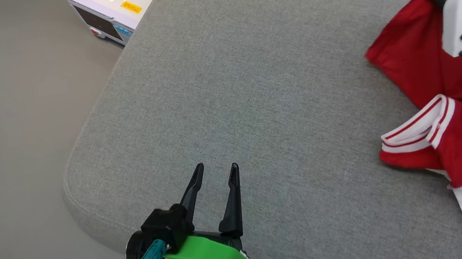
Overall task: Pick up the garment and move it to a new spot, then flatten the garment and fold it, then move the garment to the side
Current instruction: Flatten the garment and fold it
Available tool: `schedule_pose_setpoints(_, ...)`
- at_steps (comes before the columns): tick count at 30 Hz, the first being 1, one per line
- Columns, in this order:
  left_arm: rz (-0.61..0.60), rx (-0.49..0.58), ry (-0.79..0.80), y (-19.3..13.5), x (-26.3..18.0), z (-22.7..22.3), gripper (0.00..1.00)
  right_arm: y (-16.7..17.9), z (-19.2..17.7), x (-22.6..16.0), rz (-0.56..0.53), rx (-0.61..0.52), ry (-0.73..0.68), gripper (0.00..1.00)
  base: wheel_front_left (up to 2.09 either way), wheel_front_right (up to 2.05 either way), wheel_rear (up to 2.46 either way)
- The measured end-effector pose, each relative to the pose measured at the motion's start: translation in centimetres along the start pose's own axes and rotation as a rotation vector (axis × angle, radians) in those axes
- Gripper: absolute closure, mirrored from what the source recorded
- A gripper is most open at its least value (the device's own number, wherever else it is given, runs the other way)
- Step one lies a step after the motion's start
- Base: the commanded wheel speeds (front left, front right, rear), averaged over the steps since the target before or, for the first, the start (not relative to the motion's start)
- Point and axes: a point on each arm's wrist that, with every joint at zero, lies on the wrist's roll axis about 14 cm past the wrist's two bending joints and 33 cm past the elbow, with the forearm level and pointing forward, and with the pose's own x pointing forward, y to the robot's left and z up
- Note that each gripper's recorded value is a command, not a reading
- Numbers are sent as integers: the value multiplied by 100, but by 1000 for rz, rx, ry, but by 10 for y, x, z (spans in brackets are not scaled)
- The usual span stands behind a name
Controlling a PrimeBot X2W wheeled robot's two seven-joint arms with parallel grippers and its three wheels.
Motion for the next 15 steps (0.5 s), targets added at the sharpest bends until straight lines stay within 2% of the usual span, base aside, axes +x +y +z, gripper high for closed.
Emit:
schedule_pose_setpoints(1, 0, 0, 1, 0, 1, 0, 0, -10, -3, 2, -31, 2, -4, 100, 0, 0, 0)
schedule_pose_setpoints(2, 1, 1, 3, 0, 1, -1, 0, -18, -8, 3, -55, 0, 3, 64, 0, 0, 0)
schedule_pose_setpoints(3, 1, 1, 5, 0, 1, -1, 0, -24, -18, 4, -79, -21, 27, 0, 0, 0, 0)
schedule_pose_setpoints(5, 0, -1, 10, 0, 2, -3, 0, -30, -36, 6, -101, -28, 75, 0, 0, 0, 0)
schedule_pose_setpoints(8, 2, -1, 10, -1, 4, -3, 0, -28, -43, 7, -105, -6, 63, 0, 0, 0, 0)
schedule_pose_setpoints(15, -22, -2, -7, -6, 8, 1, 0, -26, -24, -5, -109, -11, -54, 0, 0, 0, 0)
